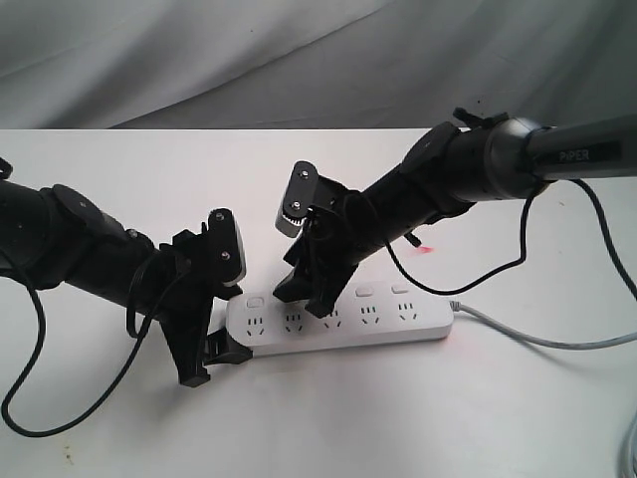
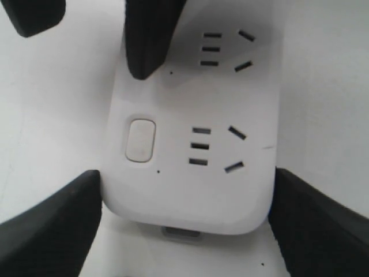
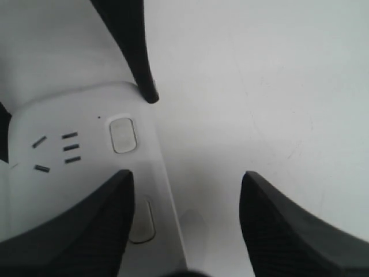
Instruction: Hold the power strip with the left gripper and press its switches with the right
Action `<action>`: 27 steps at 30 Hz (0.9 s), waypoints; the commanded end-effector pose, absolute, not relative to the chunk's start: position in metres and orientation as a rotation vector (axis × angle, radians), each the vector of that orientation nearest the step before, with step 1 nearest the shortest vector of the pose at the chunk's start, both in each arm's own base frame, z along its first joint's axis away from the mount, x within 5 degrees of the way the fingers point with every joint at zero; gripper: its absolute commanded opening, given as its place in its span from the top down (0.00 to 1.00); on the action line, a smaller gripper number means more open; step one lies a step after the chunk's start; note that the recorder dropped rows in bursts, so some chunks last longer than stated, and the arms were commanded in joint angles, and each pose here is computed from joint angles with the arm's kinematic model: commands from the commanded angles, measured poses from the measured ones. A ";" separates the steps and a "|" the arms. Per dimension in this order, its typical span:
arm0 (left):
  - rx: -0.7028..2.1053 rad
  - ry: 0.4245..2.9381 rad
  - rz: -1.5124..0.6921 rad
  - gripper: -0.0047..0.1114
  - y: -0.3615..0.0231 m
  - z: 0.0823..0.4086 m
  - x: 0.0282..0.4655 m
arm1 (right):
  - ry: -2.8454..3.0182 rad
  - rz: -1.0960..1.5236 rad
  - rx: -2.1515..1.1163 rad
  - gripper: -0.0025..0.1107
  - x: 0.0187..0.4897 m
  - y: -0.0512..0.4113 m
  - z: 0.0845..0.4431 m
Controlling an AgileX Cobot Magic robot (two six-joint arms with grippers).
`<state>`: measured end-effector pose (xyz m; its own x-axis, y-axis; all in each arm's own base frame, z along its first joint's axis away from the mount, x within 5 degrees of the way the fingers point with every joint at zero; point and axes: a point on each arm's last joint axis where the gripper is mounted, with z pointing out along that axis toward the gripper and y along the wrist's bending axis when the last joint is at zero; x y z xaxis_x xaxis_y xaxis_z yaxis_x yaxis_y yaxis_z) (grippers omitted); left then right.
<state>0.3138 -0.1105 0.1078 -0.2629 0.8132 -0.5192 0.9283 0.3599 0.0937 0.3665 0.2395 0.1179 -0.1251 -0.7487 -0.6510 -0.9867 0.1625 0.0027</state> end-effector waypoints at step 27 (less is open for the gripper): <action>1.504 2.141 -0.298 0.48 -0.110 0.108 0.316 | 1.975 0.576 -1.706 0.52 0.369 0.228 0.092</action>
<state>0.3138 -0.1105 0.1078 -0.2629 0.8132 -0.5192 0.9283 0.3599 0.0937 0.3719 0.2313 0.1118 -0.1372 -0.7575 -0.6383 -0.9846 0.1746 0.0044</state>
